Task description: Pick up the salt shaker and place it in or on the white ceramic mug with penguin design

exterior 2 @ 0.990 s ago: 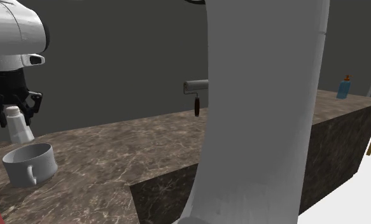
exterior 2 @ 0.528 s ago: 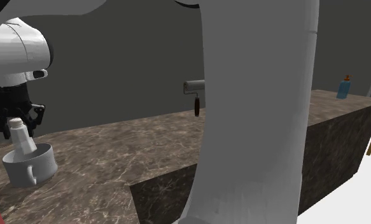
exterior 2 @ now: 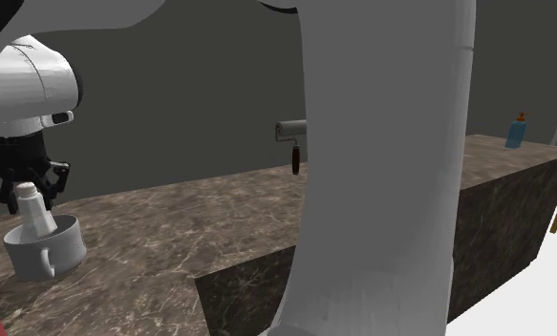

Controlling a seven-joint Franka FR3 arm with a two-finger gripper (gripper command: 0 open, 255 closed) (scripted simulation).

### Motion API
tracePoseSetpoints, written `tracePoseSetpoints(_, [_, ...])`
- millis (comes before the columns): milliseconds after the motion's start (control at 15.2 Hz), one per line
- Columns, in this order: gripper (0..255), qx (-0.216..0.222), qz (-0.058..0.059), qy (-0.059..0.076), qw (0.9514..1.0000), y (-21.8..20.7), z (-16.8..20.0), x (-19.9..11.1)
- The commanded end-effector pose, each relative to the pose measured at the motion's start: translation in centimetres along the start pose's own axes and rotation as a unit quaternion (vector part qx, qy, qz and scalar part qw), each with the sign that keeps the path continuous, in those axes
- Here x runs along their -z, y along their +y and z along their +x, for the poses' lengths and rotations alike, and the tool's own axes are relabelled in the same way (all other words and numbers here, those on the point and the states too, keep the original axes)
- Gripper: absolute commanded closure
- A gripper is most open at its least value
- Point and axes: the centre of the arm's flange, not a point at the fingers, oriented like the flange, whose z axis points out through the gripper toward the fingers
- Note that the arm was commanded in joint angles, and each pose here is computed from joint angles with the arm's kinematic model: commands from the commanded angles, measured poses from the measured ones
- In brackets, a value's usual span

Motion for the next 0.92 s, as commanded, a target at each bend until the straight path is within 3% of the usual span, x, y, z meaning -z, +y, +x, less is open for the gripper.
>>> tracePoseSetpoints(0, [255,0.0,0.0,0.0,1.0,0.0,0.0,0.0])
tracePoseSetpoints(66, [0,0.0,0.0,0.0,1.0,0.0,0.0,0.0])
tracePoseSetpoints(396, [0,0.0,0.0,0.0,1.0,0.0,0.0,0.0])
tracePoseSetpoints(660, [0,0.0,0.0,0.0,1.0,0.0,0.0,5.0])
tracePoseSetpoints(858, [0,0.0,0.0,0.0,1.0,0.0,0.0,5.0])
